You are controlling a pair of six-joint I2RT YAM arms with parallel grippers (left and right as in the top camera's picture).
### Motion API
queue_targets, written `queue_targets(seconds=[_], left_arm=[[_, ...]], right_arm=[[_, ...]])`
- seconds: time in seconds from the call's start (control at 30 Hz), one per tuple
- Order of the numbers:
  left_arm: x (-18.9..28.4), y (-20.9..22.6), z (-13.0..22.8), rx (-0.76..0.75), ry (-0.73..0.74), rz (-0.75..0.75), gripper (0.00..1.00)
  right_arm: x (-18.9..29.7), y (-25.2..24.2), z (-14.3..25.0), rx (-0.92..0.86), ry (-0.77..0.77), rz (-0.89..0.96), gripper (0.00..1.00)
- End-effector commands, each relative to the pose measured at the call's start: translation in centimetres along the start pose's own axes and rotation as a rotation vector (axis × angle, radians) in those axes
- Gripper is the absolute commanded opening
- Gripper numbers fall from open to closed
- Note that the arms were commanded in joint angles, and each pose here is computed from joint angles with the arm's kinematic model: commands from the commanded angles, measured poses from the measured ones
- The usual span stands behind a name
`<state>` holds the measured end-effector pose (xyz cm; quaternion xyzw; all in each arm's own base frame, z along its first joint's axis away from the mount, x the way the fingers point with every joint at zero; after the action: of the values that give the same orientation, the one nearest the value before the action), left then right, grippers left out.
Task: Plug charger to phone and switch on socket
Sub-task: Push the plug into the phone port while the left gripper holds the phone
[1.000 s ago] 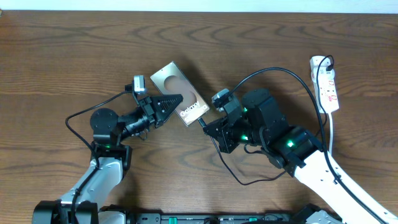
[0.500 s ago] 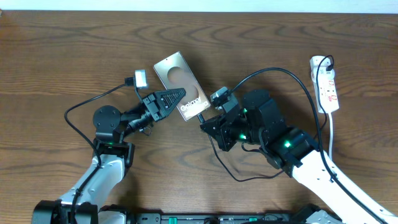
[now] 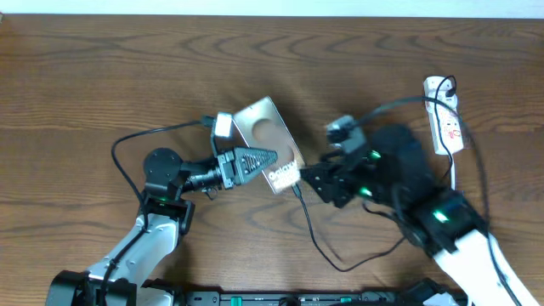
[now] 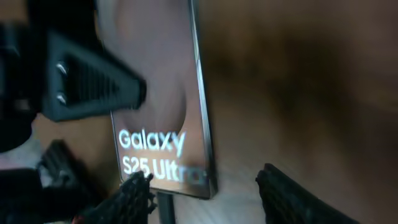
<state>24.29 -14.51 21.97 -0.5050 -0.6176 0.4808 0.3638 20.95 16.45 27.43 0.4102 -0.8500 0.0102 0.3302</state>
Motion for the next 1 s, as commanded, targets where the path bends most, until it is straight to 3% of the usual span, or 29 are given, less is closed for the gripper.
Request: queue_targets(seconds=[0.0, 0.2, 0.5, 0.63, 0.7, 0.73, 0.97], left_arm=[[0.0, -0.5, 0.4, -0.059, 0.044, 0.02, 0.07], [0.0, -0.3, -0.9, -0.062, -0.086, -0.007, 0.07], [0.2, -0.2, -1.5, -0.062, -0.141, -0.02, 0.07], [0.8, 0.0, -2.0, -0.058, -0.165, -0.03, 0.07], [0.8, 0.0, -2.0, -0.058, -0.157, -0.028, 0.08], [0.8, 0.0, -1.8, -0.059, -0.144, -0.025, 0.07], [0.7, -0.2, -0.8, -0.059, -0.043, -0.004, 0.07]], right_arm=[[3.6, 0.4, -0.7, 0.041, -0.079, 0.088, 0.63], [4.4, 0.5, 2.0, -0.005, 0.046, 0.108, 0.64], [-1.3, 2.1, 5.1, 0.085, 0.259, 0.082, 0.61], [-3.4, 3.3, 5.2, 0.14, 0.277, 0.086, 0.61], [-4.0, 2.9, 5.2, 0.148, 0.282, 0.153, 0.57], [-4.5, 2.5, 5.2, 0.155, 0.283, 0.188, 0.49], [-5.8, 2.4, 3.9, 0.162, 0.212, 0.197, 0.28]])
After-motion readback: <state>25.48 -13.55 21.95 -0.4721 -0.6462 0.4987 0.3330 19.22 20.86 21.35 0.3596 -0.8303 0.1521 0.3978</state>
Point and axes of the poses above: each gripper's point midway between its finger pads, its own x axis back along the fingers, its own y axis along the line the jaws close on, z = x × y, the point moved 7 cm from there along x, back along the fingers, and after that the axes turned 11 degrees about x, right-handed, at the moved point
